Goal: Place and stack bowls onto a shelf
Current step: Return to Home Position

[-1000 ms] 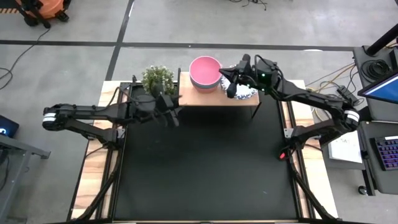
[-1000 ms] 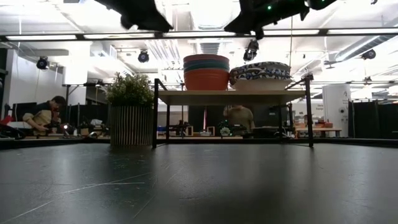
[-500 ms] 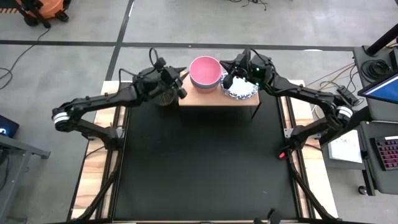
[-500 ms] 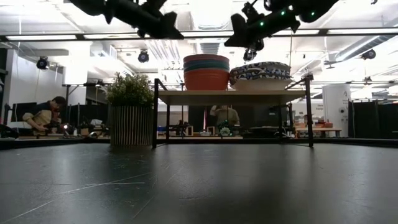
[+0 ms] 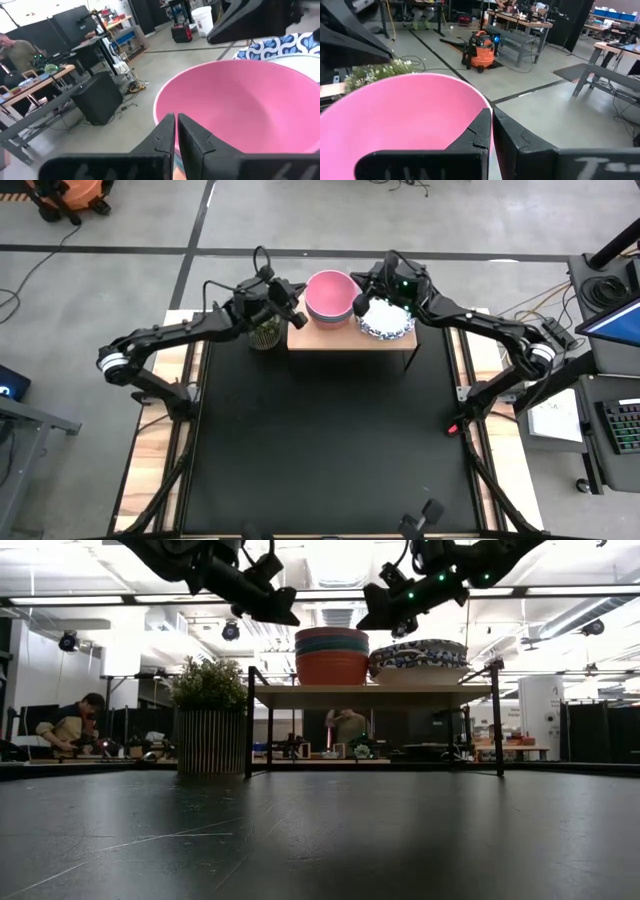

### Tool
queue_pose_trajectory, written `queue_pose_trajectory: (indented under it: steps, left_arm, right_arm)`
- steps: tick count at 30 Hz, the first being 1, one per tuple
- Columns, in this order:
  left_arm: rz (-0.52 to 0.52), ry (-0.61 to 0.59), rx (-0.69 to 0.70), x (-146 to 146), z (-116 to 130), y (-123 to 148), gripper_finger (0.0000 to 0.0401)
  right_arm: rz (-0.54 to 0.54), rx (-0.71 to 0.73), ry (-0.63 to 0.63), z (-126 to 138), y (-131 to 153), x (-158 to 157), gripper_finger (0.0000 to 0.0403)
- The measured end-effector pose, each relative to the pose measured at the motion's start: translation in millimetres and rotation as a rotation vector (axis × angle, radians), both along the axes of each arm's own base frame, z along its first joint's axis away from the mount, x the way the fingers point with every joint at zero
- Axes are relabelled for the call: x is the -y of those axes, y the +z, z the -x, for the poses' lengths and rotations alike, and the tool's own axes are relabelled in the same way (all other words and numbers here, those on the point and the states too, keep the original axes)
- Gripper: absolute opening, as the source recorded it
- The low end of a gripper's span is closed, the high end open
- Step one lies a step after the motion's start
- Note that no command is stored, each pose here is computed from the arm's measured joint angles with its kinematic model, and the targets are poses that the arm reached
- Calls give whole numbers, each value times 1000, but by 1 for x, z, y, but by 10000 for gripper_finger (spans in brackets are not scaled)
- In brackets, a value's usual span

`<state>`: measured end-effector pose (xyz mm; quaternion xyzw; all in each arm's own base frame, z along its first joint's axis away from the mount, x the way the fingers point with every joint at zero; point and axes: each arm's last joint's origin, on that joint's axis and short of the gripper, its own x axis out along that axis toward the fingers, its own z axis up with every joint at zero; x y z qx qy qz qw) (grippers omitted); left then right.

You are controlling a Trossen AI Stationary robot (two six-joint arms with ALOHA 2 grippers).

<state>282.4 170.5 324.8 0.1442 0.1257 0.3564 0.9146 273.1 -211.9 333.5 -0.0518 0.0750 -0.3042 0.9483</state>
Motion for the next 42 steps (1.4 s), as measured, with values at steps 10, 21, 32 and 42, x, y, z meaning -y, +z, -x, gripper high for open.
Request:
queue_pose_trajectory:
  steps: [10,21,32,42]
  left_arm:
    - [9,20,-6,-9,-2,-6,0]
    - [13,34,-3,-12,1,-6,0]
    - [20,33,-16,-12,1,-8,0]
    - [40,10,-31,-15,-6,-18,0]
  right_arm:
    - [-6,-8,-6,0,-3,3,8]
    - [-6,-11,-6,0,-3,3,8]
    - [-10,-8,19,0,-3,3,8]
    - [-37,-27,18,1,-14,2,8]
